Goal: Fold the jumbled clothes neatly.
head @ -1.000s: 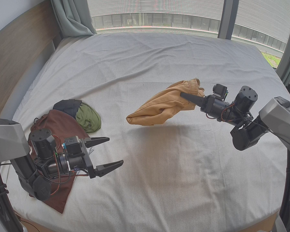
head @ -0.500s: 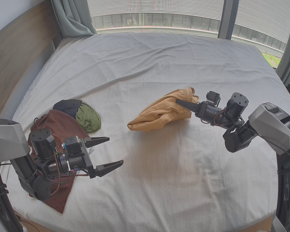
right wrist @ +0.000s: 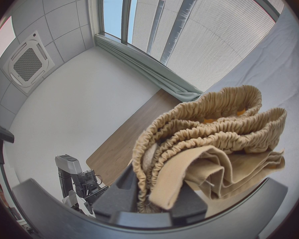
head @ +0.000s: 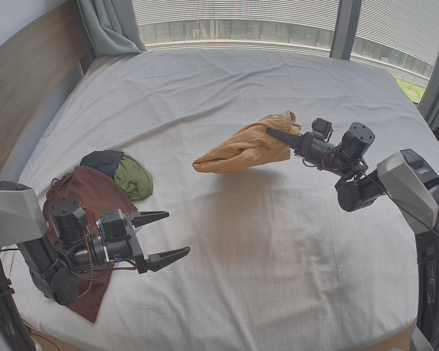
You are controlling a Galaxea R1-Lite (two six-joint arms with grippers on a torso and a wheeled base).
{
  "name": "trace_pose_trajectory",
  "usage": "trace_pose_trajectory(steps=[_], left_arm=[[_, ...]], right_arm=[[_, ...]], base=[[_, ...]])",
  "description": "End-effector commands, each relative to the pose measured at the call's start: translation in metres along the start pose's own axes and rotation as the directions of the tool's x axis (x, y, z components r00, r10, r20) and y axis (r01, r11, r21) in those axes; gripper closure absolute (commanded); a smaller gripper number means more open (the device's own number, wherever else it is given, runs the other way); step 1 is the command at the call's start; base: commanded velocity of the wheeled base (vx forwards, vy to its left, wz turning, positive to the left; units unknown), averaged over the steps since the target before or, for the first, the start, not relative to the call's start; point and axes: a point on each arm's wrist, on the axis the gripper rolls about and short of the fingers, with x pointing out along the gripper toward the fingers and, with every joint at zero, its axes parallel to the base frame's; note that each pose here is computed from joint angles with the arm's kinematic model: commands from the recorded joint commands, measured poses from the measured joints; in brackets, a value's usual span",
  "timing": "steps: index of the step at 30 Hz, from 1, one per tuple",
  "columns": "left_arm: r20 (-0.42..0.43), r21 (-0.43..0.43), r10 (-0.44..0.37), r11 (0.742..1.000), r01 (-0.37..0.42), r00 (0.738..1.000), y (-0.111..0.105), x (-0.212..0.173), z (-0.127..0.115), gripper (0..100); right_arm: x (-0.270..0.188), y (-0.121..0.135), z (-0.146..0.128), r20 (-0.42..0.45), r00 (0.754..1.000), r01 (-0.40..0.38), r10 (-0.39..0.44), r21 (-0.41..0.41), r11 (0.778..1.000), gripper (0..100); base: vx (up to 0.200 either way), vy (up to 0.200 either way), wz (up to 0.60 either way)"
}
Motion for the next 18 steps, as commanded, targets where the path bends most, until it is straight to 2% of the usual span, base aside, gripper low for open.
trace_pose_trajectory(steps=[1, 5, 12, 15, 18], left_arm=[[-0.005, -0.005, -0.006, 1.000, 0.006, 1.000, -0.001, 0.001, -0.002, 0], [-0.004, -0.004, -0.006, 1.000, 0.006, 1.000, -0.002, 0.001, -0.001, 0], [0.000, 0.000, -0.002, 1.000, 0.002, 1.000, -0.001, -0.001, 0.001, 0], [0.004, 0.004, 0.003, 1.000, -0.003, 1.000, 0.000, -0.001, 0.002, 0], [0.004, 0.004, 0.000, 1.000, 0.000, 1.000, -0.001, 0.000, 0.002, 0]], right_arm=[[0.007, -0.020, 0.003, 0.013, 1.000, -0.001, 0.002, -0.017, 1.000, 100], [0.010, -0.023, 0.003, 0.009, 1.000, -0.001, 0.001, -0.008, 1.000, 100], [-0.002, -0.056, -0.044, -0.045, 0.997, 0.064, -0.060, 0.090, 0.994, 100], [-0.012, -0.055, -0.061, -0.079, 0.993, 0.100, -0.090, 0.136, 0.986, 100], [-0.020, -0.044, -0.069, -0.089, 0.992, 0.104, -0.092, 0.145, 0.984, 100]], base=[[0.000, 0.000, 0.00], [0.000, 0.000, 0.00], [0.000, 0.000, 0.00], [0.000, 0.000, 0.00], [0.000, 0.000, 0.00]])
